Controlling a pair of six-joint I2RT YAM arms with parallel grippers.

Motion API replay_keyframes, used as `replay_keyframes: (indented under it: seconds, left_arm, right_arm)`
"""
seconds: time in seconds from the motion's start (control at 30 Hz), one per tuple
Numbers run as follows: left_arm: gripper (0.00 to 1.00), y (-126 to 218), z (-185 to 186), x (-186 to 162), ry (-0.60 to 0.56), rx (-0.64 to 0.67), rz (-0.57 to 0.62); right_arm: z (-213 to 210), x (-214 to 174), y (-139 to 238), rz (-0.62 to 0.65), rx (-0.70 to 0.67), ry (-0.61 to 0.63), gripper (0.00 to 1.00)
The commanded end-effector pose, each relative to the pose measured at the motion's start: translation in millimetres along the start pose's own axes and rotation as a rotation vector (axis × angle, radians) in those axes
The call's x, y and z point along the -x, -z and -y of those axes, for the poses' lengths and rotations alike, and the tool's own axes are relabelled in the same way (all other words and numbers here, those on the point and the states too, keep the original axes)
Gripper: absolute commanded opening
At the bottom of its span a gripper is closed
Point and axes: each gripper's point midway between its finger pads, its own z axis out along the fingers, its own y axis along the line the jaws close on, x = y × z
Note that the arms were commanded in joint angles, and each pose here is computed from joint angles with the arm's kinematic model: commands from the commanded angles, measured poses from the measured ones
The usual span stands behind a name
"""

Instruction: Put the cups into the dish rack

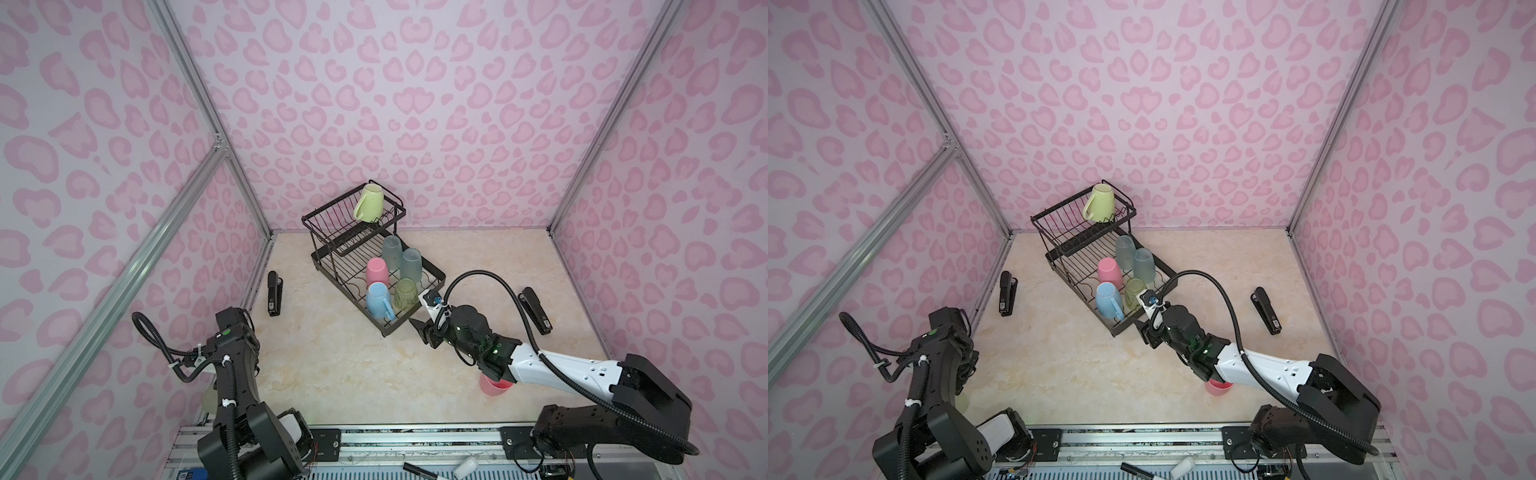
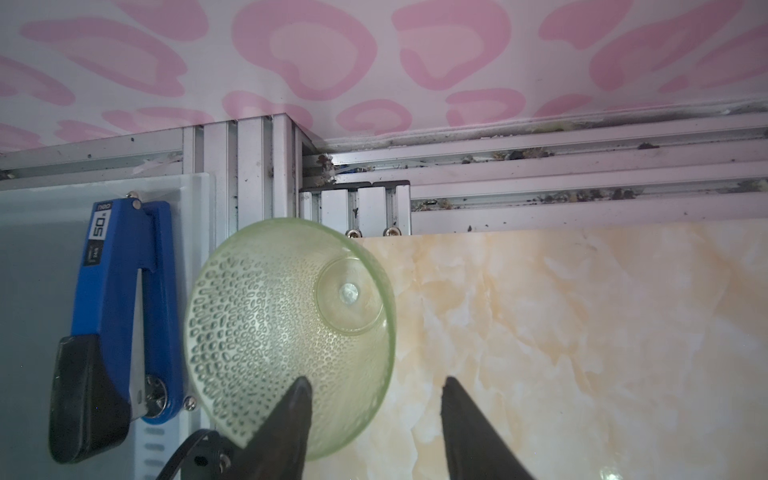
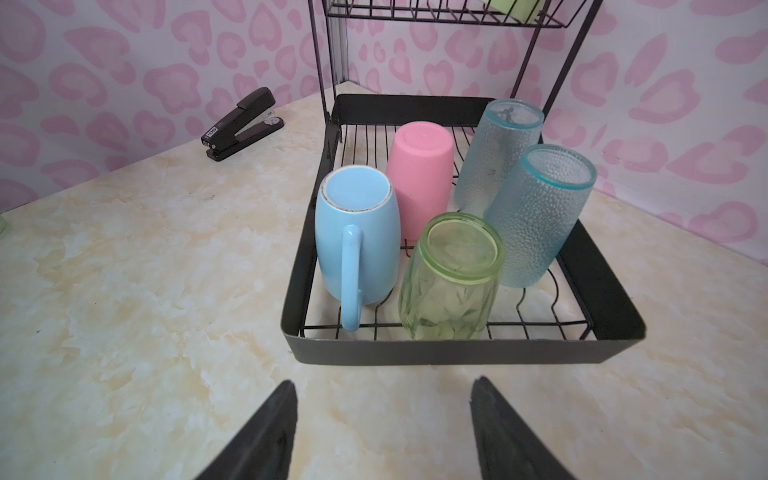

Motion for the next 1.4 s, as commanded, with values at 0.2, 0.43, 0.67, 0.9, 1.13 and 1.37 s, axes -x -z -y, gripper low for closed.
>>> replay_keyframes:
  seconds: [0.2, 0.43, 0.67, 0.9, 1.13, 1.37]
  left_arm:
    - [0.44, -4.2, 4.1, -4.1, 0.017, -0.018, -0.026]
    - [0.39, -6.0, 9.2, -8.6, 0.001, -0.037, -0.053]
    - [0.28, -7.9, 9.6, -10.7, 0.004, -0.036, -0.069]
    - [0.21, -9.8, 11.3, -13.3, -0.001, -0.041, -0.083]
    - [0.17, -9.7, 11.9, -13.1, -0.003, -0.044, -0.084]
    - [0.1, -6.0, 12.7, -10.5, 0.002, -0.064, -0.07]
  right_arm:
    - [3.0, 2.9, 0.1, 0.022, -0.015, -0.008, 0.66]
    - [4.6, 2.1, -0.8, 0.019, -0.022, -0.01, 0.66]
    - [5.8, 1.4, -1.9, 0.017, -0.025, -0.012, 0.65]
    - [5.0, 2.4, -1.7, 0.018, -0.021, -0.012, 0.65]
    - [6.3, 3.2, 1.4, 0.023, -0.024, -0.013, 0.65]
    - [6.5, 7.1, 3.9, 0.032, -0.024, -0.015, 0.65]
